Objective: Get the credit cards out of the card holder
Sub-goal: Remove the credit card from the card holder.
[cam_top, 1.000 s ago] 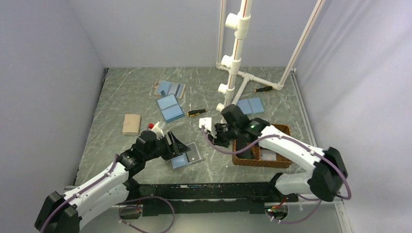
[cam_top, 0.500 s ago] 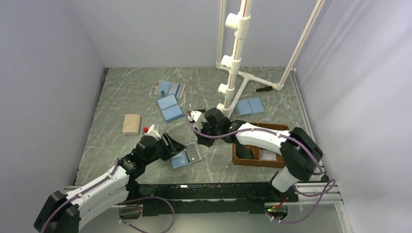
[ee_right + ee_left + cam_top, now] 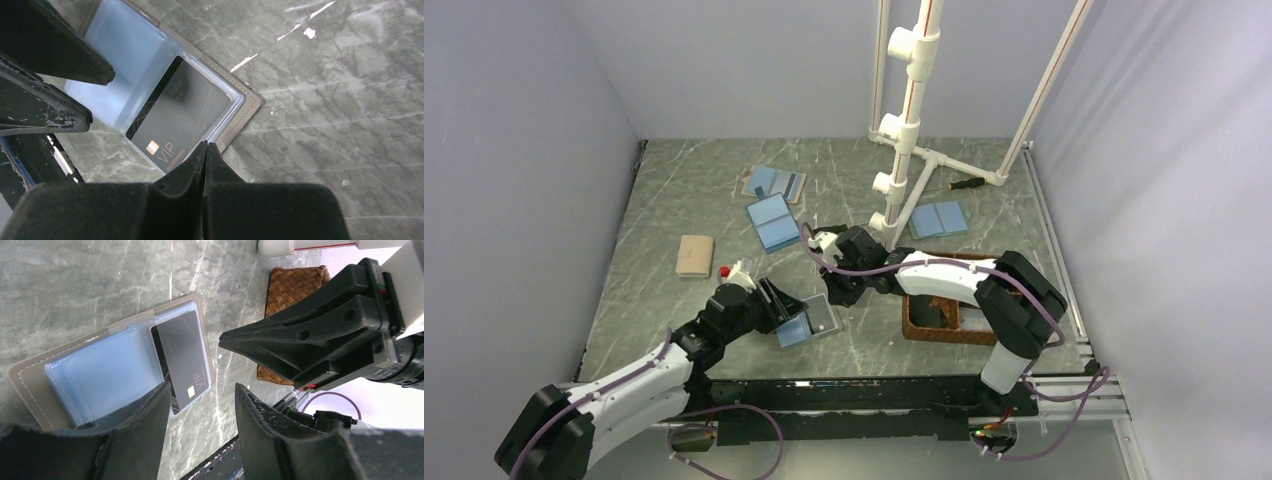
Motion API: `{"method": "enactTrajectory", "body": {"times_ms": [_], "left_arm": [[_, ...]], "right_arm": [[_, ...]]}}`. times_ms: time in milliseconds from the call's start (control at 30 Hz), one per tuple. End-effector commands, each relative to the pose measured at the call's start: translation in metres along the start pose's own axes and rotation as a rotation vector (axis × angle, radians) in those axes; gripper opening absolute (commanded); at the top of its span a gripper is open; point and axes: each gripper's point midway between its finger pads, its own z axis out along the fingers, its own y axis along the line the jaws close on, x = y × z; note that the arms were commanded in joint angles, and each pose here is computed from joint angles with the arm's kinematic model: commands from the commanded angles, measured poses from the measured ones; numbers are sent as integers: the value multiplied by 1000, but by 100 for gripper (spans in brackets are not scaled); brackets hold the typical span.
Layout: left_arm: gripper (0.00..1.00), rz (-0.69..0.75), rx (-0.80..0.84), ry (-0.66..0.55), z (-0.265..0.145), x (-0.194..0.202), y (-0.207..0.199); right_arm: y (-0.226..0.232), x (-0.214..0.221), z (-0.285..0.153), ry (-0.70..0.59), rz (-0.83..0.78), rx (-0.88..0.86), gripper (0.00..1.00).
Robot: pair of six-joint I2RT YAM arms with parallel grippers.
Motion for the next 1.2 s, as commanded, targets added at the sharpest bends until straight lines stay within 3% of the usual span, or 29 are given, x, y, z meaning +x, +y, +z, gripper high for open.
{"method": "enactTrajectory", "body": {"times_ms": [0,867,1167], "left_arm": [[55,8,55,-30,4,-8,-16],[52,-29,-77,37,28,2,3],[44,-29,-146,60,31,8,18]], "right_arm": [[4,-14,2,-29,25,-17,0],[4,-1,11,32,48,-36,0],[7,5,15,53,65,-53,0]]}}
